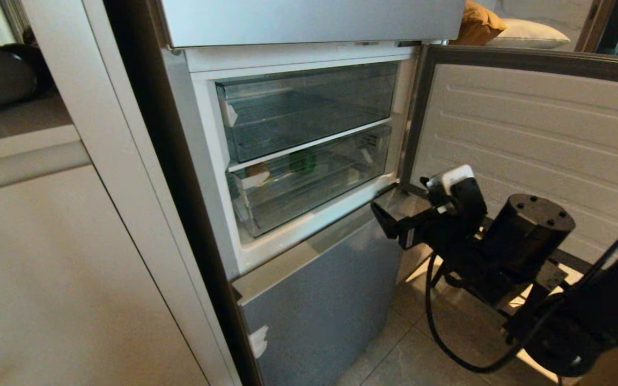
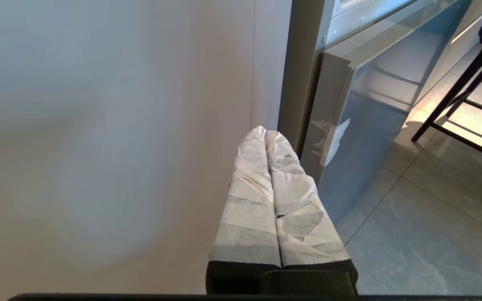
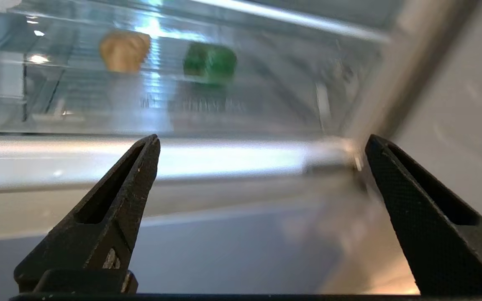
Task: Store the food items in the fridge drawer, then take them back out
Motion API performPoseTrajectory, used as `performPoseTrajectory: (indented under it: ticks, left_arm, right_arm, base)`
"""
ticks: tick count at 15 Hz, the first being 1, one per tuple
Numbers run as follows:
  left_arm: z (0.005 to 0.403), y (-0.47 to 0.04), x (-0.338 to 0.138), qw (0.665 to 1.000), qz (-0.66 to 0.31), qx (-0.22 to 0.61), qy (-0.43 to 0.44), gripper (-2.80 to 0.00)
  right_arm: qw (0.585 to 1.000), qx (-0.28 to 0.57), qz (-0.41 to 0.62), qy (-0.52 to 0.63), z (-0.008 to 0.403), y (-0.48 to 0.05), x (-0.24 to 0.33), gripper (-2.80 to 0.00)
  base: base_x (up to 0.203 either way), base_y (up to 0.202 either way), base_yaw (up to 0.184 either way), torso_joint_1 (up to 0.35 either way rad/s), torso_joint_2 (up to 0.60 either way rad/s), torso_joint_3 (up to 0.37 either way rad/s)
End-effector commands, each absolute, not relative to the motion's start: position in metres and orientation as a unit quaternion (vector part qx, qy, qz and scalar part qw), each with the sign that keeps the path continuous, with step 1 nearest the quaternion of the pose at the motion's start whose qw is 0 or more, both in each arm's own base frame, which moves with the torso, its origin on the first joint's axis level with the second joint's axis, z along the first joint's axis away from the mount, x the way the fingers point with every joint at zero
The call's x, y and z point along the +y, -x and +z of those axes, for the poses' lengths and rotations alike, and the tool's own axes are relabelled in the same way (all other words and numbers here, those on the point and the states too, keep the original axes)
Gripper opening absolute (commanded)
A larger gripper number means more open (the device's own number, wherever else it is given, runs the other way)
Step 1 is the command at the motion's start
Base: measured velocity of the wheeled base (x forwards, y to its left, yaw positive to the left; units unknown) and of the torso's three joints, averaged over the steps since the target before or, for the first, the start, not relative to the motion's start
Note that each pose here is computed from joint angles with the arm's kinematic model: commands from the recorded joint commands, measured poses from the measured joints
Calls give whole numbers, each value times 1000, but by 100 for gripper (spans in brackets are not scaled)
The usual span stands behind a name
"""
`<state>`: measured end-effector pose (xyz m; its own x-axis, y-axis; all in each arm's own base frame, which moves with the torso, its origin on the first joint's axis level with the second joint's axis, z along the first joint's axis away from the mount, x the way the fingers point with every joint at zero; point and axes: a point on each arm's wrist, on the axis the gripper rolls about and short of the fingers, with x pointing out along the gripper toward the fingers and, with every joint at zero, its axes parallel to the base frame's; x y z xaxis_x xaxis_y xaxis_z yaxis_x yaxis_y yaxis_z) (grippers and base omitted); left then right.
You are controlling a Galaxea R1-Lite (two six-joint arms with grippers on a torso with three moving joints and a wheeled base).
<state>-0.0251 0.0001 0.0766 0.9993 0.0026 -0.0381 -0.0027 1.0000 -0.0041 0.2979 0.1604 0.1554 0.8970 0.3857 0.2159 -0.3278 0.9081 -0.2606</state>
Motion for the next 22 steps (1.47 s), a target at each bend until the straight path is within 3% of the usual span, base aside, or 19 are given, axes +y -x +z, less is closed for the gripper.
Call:
performPoseTrajectory:
  ticks: [1, 8, 22]
  left_arm:
    - [77, 25, 0, 1000, 2, 19, 2, -280]
    - [77, 25, 0, 1000, 2, 19, 2, -280]
    - [77, 25, 0, 1000, 2, 19, 2, -280]
  right_arm:
    - [961, -117, 204, 143, 122, -329, 158, 0]
    - [934, -212, 214, 192, 135, -380, 182, 0]
    - [923, -242, 196, 226, 163, -450, 213, 0]
  base:
    - [0, 0, 0, 0, 0, 0]
    - [0, 0, 0, 0, 0, 0]
    - [0, 0, 0, 0, 0, 0]
